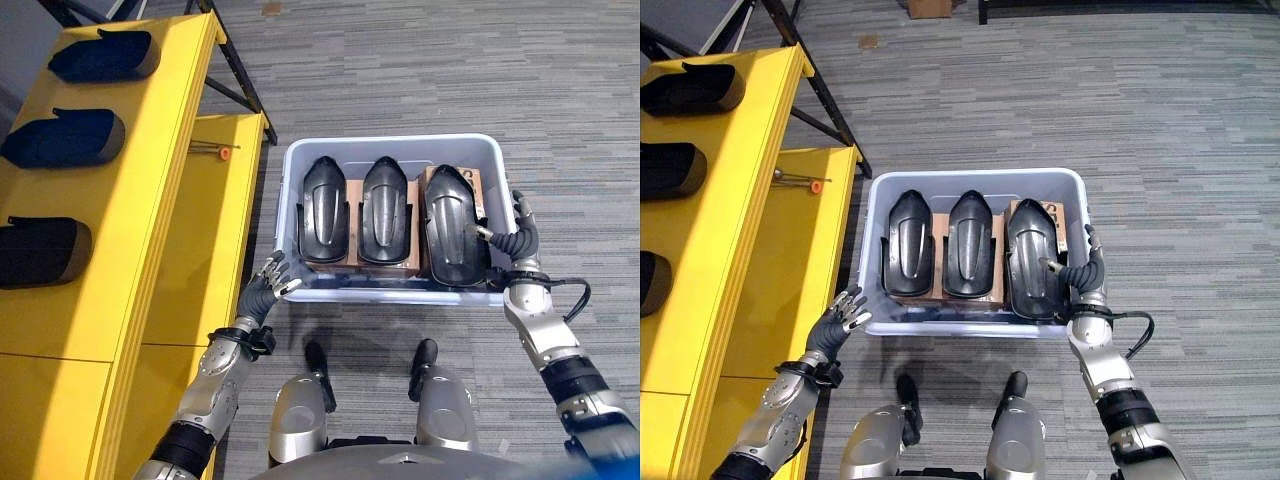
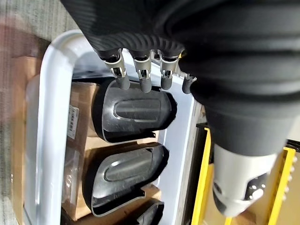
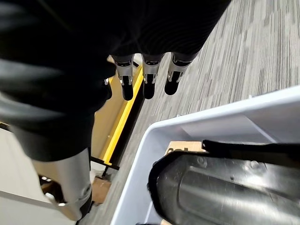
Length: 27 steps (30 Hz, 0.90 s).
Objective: Move parts from the plastic box to the shelf.
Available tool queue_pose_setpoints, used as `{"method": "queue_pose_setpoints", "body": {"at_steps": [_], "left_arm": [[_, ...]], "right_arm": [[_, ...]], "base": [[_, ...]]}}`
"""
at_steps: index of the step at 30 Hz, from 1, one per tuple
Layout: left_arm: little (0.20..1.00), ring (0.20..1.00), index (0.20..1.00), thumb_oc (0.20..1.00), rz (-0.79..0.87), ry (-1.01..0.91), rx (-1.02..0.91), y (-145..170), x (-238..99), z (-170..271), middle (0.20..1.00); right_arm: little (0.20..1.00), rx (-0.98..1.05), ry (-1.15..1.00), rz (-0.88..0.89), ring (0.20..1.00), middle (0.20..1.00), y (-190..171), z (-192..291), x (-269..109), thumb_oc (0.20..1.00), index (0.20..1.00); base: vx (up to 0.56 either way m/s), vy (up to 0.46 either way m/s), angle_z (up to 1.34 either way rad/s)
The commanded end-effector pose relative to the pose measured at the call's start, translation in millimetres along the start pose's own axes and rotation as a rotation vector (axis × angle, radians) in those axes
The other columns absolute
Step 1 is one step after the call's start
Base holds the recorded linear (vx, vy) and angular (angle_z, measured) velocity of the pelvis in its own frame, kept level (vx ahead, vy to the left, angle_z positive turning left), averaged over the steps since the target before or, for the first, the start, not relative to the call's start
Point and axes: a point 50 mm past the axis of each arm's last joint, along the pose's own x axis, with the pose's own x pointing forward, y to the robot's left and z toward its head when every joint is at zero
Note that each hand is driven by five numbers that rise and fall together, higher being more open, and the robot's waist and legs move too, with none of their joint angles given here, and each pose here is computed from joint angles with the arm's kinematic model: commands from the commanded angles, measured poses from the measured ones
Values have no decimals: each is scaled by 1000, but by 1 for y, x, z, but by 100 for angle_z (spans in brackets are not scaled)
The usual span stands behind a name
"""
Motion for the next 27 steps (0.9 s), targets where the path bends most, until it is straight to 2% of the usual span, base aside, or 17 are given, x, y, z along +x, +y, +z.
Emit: {"method": "queue_pose_setpoints", "body": {"at_steps": [1,13,18,27], "left_arm": [[1000,1000,1000,1000,-80,-78,24,-9,1,20,1000],[1000,1000,1000,1000,-91,-99,-8,-25,20,32,1000],[1000,1000,1000,1000,-78,-103,-23,-31,22,29,1000],[1000,1000,1000,1000,-86,-127,-49,-40,24,30,1000]], "right_arm": [[1000,18,-4,-28,1000,1000,-9,10,12,1000,1000],[1000,-23,153,-46,1000,1000,-14,20,53,1000,1000],[1000,-17,285,-157,1000,1000,-20,4,52,1000,1000],[1000,29,310,-149,1000,1000,-11,-2,49,1000,1000]], "base": [[-27,-4,8],[-93,37,2],[-64,21,-3],[-29,5,-4]]}}
